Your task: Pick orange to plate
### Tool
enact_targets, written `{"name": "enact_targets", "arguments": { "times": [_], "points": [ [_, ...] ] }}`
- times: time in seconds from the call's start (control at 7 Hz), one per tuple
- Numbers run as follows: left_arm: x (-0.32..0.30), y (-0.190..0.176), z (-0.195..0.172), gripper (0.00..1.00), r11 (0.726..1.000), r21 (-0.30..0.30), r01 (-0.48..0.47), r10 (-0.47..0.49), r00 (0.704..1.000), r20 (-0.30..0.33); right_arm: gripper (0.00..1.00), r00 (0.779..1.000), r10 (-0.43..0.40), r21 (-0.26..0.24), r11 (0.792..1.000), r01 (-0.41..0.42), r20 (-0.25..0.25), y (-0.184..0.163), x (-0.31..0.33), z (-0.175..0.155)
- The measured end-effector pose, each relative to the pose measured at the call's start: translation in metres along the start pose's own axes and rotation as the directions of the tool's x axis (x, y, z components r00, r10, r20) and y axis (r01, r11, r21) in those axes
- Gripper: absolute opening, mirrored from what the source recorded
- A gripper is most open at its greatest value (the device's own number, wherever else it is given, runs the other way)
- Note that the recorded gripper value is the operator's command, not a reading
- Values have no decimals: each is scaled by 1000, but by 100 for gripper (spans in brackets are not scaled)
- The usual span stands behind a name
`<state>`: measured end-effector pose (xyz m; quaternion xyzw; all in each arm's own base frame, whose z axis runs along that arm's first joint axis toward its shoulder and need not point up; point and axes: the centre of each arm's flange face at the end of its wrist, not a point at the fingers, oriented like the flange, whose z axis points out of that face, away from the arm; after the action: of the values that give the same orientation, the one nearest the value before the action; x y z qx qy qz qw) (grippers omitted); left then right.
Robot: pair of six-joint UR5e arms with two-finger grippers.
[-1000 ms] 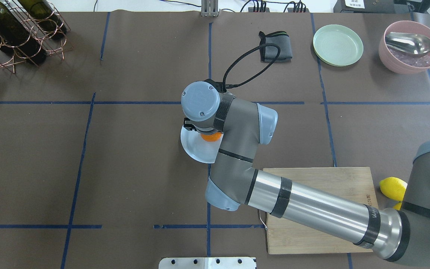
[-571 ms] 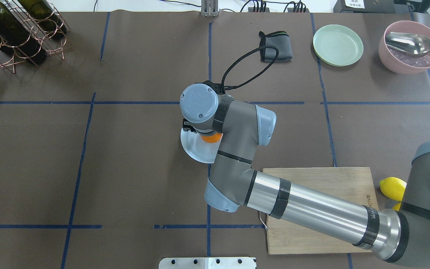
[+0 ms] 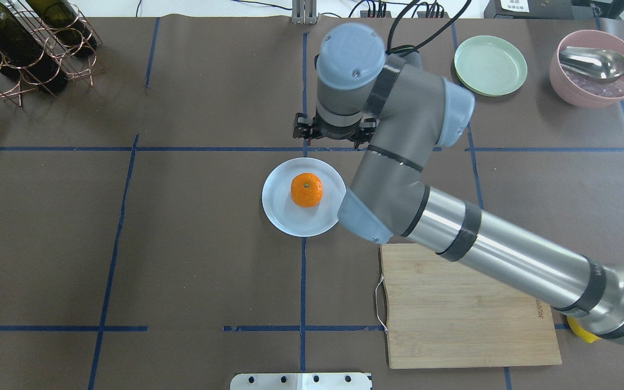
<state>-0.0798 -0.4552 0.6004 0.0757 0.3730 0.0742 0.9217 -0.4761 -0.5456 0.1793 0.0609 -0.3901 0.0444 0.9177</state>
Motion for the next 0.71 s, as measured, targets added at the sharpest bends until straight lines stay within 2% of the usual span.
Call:
{"name": "enact_targets", "arguments": {
  "times": [0.29, 0.43, 0.71],
  "points": [
    [-2, 1, 2, 100, 1000, -6, 7, -7, 1000, 1, 100, 989, -145, -52, 988, 147, 37, -53, 135, -36],
    [-4, 4, 5, 100, 1000, -13, 14, -14, 1000, -1, 100, 973, -225, -61, 972, 227, 47, -68, 206, -48],
    [-7, 12, 9, 100, 999, -23, 24, -25, 1000, -2, 100, 928, -372, -73, 925, 373, 38, -73, 365, -66]
  ]
}}
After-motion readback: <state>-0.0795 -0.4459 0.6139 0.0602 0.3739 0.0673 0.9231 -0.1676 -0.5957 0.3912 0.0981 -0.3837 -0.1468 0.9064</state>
